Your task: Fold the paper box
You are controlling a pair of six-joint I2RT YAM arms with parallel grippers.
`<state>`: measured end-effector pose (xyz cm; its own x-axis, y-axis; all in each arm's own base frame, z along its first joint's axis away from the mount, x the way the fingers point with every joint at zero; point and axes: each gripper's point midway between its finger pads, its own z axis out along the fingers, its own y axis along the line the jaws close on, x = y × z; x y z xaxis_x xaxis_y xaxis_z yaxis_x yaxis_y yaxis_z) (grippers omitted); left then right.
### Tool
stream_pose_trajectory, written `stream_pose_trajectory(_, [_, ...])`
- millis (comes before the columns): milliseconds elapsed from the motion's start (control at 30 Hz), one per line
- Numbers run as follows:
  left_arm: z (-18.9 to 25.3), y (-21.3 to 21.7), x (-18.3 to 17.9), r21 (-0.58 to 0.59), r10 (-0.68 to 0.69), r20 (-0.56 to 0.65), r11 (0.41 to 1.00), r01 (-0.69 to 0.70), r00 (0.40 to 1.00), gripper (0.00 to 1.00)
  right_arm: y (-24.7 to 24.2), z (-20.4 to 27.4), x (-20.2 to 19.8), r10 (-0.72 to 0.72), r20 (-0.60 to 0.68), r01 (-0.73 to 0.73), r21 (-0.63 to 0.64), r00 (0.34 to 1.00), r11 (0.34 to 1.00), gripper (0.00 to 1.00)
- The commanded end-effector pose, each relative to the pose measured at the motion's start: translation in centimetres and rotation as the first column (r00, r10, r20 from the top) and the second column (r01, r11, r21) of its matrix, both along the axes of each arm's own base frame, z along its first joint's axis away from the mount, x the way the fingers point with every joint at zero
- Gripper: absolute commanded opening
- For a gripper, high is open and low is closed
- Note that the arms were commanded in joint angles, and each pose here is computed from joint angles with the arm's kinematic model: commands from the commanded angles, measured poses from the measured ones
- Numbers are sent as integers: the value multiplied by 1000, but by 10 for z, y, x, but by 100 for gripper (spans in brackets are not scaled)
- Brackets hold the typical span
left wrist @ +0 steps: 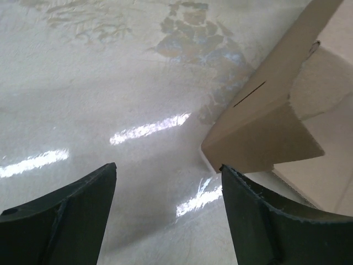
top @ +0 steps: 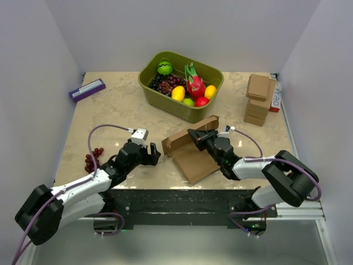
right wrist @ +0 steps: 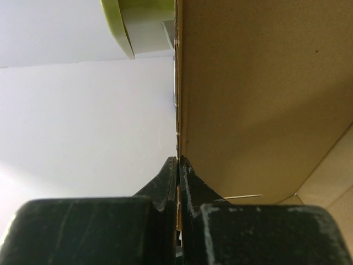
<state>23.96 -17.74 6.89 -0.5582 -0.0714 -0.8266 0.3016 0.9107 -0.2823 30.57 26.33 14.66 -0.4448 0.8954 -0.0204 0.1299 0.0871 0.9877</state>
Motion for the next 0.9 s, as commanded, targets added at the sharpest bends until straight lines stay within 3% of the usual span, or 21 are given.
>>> stream_pose_trajectory(0, [25,-26,14,-42,-116,154,991,123,981,76,-5,-9,0,-21,-9,21,-36,1000,999,0])
stream_pose_trajectory(433, [31,-58,7,-28,-318,279,940,339,906,55,-4,-12,0,-15,-12,15,-47,1000,999,0])
stream_pose_trajectory(867, [34,-76,9,-29,-379,329,911,411,865,41,-3,-16,0,-11,-18,10,-58,1000,998,0])
